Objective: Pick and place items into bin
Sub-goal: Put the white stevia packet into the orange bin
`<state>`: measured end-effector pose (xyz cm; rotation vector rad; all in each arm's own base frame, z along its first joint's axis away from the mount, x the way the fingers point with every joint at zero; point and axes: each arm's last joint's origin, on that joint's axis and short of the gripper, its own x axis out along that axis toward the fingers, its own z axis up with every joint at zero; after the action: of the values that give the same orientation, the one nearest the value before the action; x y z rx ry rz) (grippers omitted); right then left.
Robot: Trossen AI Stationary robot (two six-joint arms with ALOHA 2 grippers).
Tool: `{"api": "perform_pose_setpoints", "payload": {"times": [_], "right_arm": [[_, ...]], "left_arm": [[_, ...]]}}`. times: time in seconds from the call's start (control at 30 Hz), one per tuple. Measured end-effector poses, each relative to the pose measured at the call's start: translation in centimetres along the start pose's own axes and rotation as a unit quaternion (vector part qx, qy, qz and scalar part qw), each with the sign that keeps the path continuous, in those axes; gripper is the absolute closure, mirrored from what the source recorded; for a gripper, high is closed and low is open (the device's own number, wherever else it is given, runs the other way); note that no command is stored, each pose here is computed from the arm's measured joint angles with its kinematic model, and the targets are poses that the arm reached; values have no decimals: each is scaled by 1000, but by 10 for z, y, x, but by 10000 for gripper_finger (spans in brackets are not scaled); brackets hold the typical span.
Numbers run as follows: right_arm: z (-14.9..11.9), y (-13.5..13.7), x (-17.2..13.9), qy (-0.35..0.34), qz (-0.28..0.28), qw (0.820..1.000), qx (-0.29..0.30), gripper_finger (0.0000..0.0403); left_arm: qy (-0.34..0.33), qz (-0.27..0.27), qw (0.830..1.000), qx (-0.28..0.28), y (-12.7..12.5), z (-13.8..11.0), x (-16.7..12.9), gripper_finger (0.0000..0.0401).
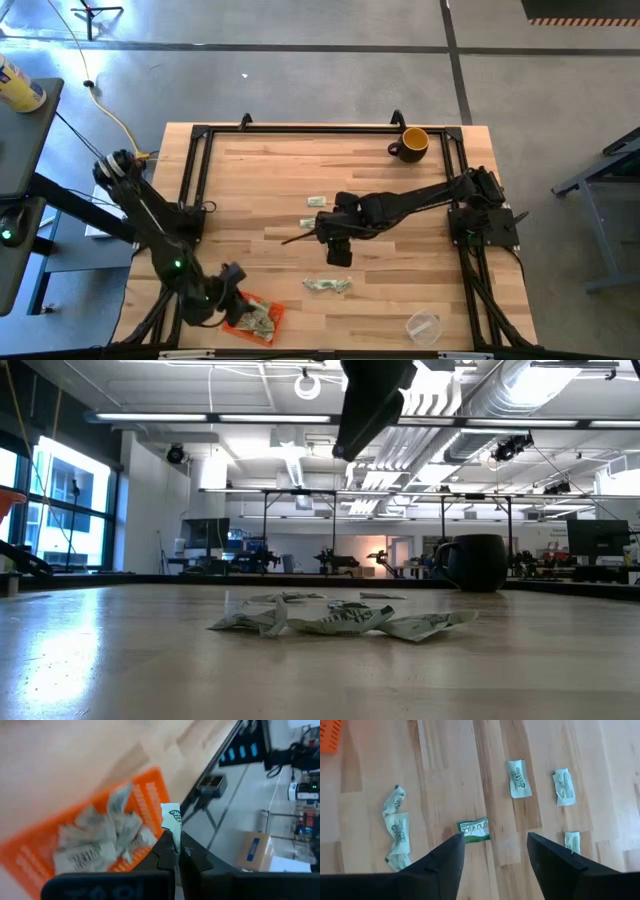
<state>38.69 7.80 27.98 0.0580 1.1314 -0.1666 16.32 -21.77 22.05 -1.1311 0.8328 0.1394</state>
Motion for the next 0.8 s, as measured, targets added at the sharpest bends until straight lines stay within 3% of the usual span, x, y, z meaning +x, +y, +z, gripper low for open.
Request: {"api": "perform_pose_setpoints", "payload": {"times": [0.27,0.5,0.63,0.8], "right_arm": [[0,-1,0,2,2,1000,-3,203],[-1,-1,0,9,-1,1000,-8,203],[-3,-2,0,16,-4,1000,-10,203],[-4,-3,0,22,-8,999,-24,203]], "left_arm": [[-18,13,999,-24,5,-6,18,344],[-35,96,994,-32,23,-4,19,362],[-64,108,991,-48,26,2,27,351],[-13,97,994,-40,23,3,49,331]]}}
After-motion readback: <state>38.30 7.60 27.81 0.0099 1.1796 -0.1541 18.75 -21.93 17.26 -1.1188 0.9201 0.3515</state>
